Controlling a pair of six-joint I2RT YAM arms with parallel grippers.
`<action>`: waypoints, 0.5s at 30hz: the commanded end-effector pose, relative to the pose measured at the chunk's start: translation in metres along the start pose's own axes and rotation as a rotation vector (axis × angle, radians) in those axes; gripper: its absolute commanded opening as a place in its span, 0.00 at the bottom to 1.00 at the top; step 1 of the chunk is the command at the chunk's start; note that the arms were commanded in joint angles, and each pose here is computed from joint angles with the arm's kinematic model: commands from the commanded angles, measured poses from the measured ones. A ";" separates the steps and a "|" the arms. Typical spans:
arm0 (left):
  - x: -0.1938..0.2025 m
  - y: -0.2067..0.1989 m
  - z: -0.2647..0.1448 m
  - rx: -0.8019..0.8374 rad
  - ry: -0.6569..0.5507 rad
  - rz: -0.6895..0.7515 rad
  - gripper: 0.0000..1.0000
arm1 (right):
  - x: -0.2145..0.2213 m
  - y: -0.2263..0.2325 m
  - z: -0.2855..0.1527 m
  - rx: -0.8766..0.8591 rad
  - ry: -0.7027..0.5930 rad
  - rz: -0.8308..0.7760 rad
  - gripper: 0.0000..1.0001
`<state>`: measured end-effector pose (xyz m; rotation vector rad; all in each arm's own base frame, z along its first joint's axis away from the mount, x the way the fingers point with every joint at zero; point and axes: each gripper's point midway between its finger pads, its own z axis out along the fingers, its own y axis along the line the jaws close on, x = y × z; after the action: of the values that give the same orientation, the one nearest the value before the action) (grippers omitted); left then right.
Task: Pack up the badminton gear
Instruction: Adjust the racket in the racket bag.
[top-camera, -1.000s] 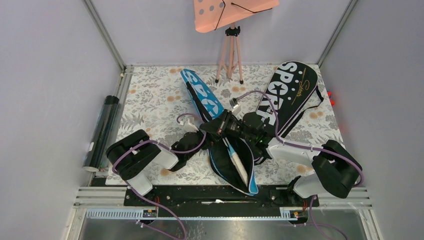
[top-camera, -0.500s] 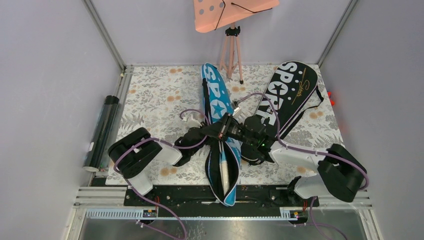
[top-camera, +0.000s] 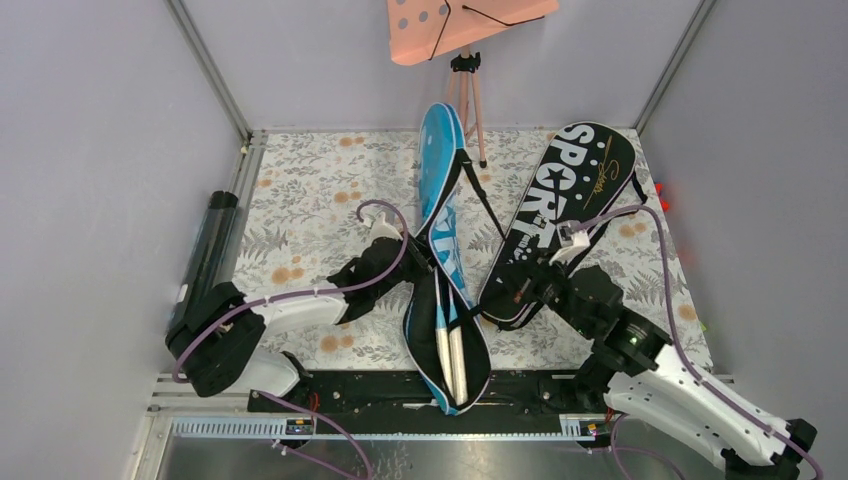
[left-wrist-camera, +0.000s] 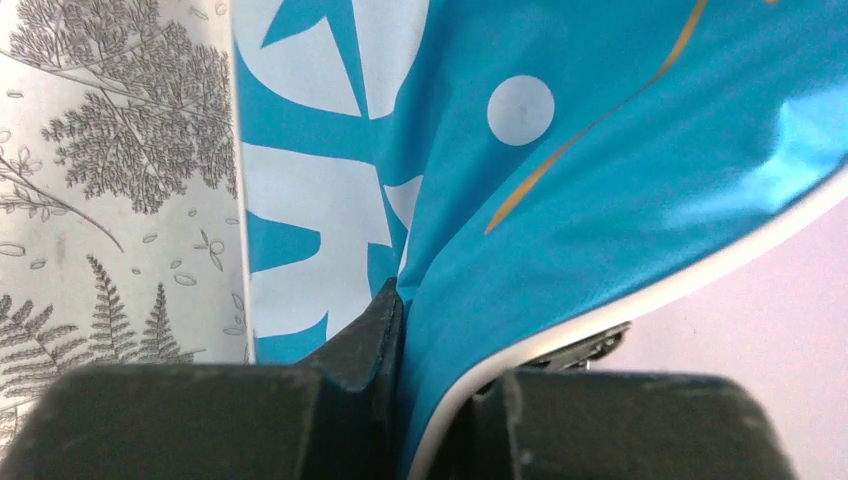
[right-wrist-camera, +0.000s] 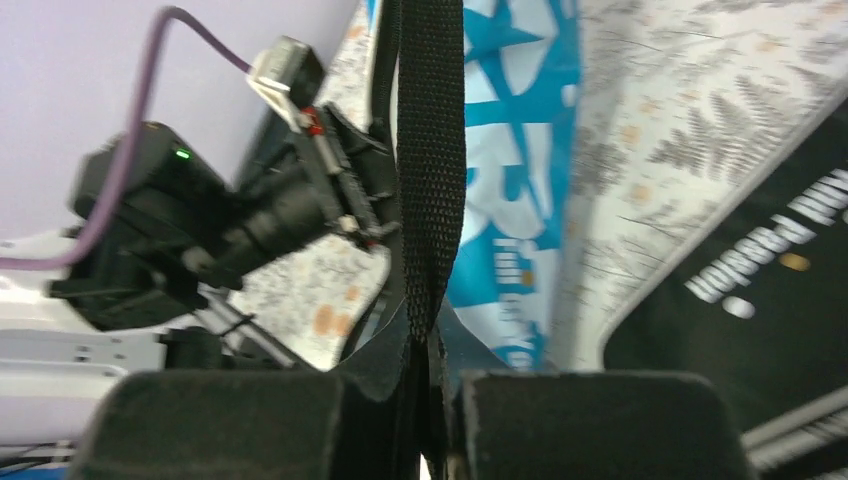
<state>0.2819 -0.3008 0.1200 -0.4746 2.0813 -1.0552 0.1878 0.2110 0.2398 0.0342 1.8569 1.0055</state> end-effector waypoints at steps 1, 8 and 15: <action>-0.078 0.177 -0.036 -0.639 -0.331 0.025 0.00 | -0.020 -0.023 -0.045 0.123 -0.024 -0.161 0.00; -0.076 0.158 -0.043 -0.563 -0.312 0.012 0.00 | 0.041 0.024 -0.007 -0.141 0.295 -0.237 0.07; -0.064 0.144 -0.041 -0.504 -0.296 -0.027 0.00 | 0.081 0.054 0.025 -0.275 0.486 -0.289 0.50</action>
<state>0.2877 -0.2081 0.0690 -0.6734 2.1410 -0.6968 0.1630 0.2650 0.1787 -0.4543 2.1750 0.9697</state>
